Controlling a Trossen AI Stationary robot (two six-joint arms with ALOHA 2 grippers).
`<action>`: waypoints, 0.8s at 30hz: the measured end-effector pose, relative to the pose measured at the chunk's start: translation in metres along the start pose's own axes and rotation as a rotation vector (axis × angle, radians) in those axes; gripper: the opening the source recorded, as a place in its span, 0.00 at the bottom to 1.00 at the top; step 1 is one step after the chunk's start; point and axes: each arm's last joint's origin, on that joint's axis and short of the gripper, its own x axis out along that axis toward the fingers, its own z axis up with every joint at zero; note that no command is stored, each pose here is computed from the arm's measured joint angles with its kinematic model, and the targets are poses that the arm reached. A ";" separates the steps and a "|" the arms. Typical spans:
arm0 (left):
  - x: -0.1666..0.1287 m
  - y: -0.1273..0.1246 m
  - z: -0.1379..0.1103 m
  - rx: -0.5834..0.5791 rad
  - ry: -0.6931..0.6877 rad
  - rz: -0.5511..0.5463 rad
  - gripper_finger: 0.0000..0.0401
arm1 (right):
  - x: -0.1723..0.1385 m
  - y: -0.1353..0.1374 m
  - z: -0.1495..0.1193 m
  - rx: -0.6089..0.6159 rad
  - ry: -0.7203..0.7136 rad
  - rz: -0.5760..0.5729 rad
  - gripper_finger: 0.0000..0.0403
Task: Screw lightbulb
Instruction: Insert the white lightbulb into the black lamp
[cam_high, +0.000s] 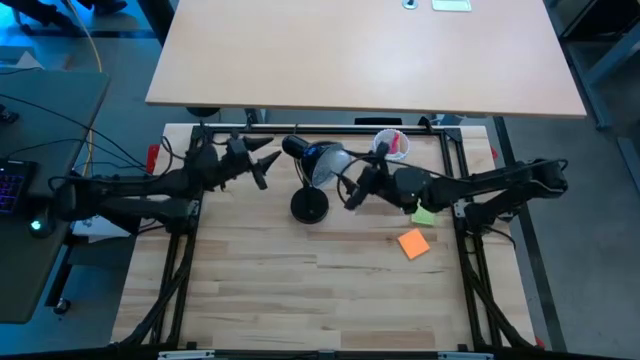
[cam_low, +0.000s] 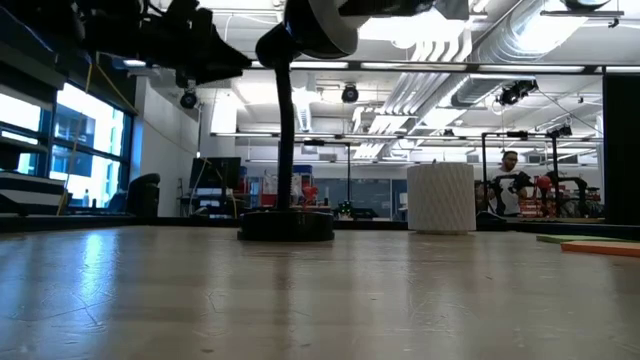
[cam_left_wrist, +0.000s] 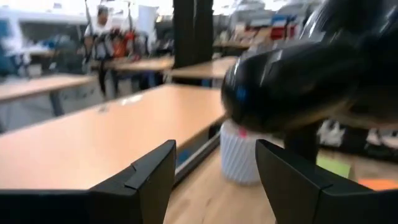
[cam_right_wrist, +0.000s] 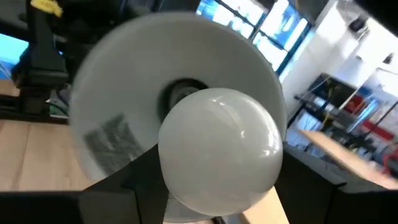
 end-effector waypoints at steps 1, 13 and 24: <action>0.000 0.001 0.002 0.002 -0.022 -0.011 0.53 | 0.001 0.000 -0.002 0.018 -0.006 0.021 0.59; 0.007 -0.003 0.006 0.017 -0.115 -0.096 0.53 | 0.008 0.030 -0.001 0.113 -0.147 0.179 0.59; 0.021 -0.005 -0.005 0.045 -0.112 -0.082 0.53 | -0.001 0.030 0.010 0.058 -0.111 0.041 0.59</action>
